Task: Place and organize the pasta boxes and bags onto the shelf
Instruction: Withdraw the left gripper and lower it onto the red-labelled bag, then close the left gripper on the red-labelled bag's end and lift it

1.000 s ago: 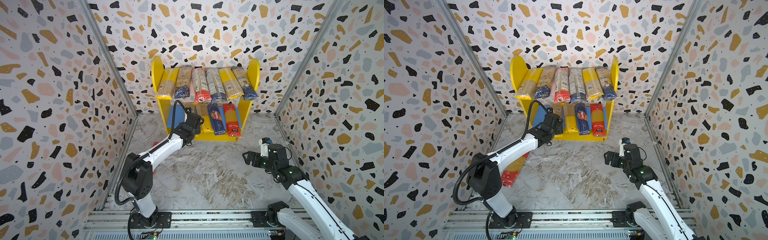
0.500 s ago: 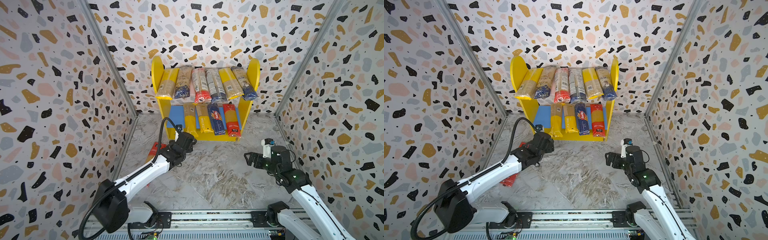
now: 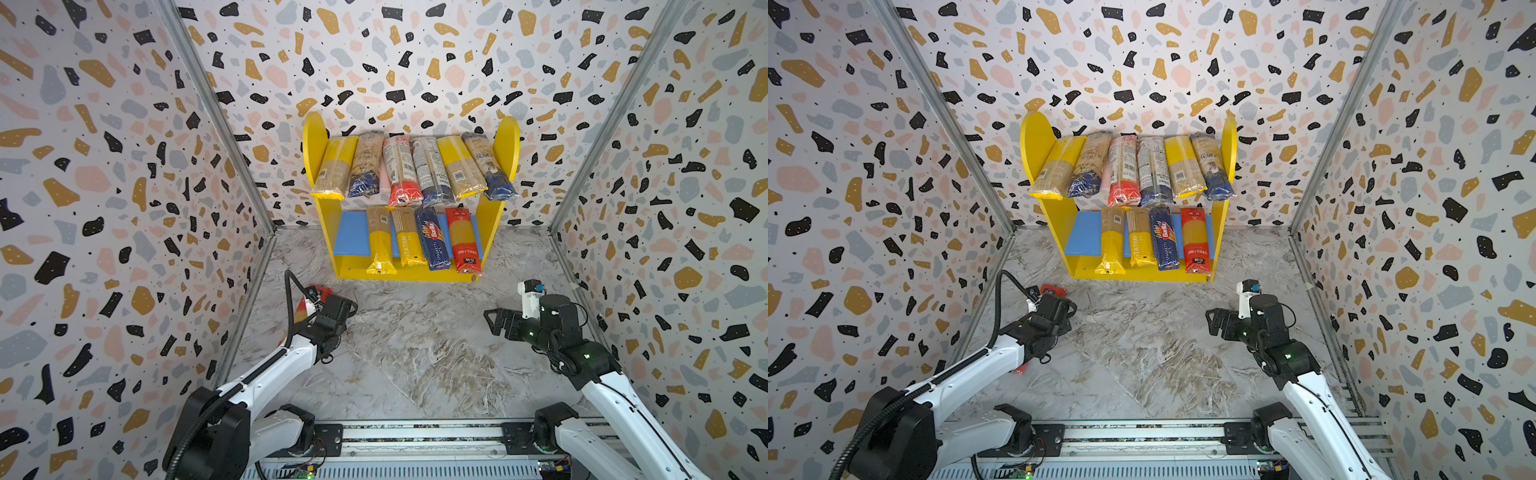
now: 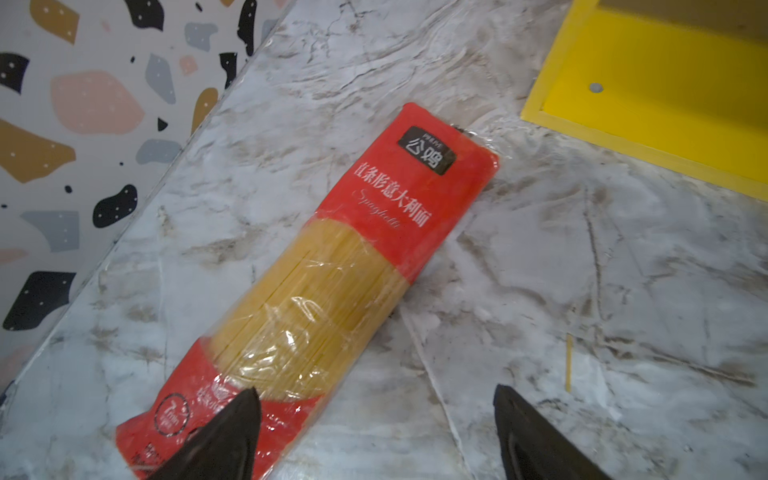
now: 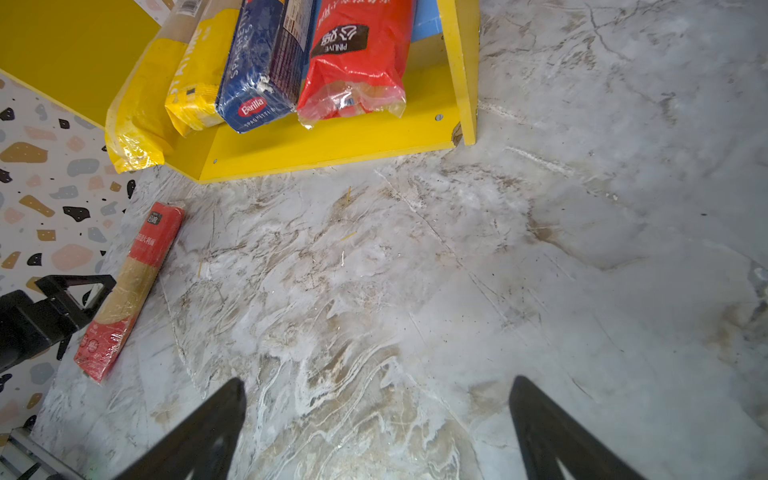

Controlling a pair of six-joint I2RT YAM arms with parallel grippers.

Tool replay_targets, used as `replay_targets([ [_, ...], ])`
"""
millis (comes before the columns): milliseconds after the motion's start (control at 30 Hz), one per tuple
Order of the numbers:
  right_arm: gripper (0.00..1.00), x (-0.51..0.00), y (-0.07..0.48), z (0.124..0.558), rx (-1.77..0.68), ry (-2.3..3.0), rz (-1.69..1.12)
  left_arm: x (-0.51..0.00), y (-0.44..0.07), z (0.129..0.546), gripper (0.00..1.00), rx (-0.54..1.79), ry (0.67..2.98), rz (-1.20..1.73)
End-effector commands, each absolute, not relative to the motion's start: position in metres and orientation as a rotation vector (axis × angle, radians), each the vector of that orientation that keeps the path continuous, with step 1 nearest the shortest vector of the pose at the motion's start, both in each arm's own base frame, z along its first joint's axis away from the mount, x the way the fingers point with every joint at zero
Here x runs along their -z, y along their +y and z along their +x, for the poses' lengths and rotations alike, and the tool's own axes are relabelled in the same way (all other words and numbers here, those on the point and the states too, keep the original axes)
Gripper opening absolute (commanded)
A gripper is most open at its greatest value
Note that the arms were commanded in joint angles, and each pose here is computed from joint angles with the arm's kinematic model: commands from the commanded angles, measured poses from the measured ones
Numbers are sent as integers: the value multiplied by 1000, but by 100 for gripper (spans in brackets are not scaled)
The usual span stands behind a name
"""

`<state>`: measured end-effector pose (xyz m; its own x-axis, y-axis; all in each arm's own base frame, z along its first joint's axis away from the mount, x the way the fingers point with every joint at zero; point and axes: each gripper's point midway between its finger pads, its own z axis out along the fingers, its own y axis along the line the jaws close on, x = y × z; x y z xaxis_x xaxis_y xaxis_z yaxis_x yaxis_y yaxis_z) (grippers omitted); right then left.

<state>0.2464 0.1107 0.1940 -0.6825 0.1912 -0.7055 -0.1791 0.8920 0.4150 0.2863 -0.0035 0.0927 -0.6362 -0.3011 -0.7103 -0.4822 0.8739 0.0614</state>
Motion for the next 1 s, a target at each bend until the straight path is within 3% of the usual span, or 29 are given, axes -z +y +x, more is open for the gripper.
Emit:
replay_targets([
  [0, 99, -201, 111, 243, -588, 2219, -21, -91, 16, 292, 89, -301, 2232, -703],
  [433, 99, -201, 115, 242, -620, 2206, -37, -61, 68, 297, 94, -416, 2268, -875],
  [967, 99, -202, 114, 247, -617, 2205, -41, -18, 36, 298, 89, -161, 2383, -861],
])
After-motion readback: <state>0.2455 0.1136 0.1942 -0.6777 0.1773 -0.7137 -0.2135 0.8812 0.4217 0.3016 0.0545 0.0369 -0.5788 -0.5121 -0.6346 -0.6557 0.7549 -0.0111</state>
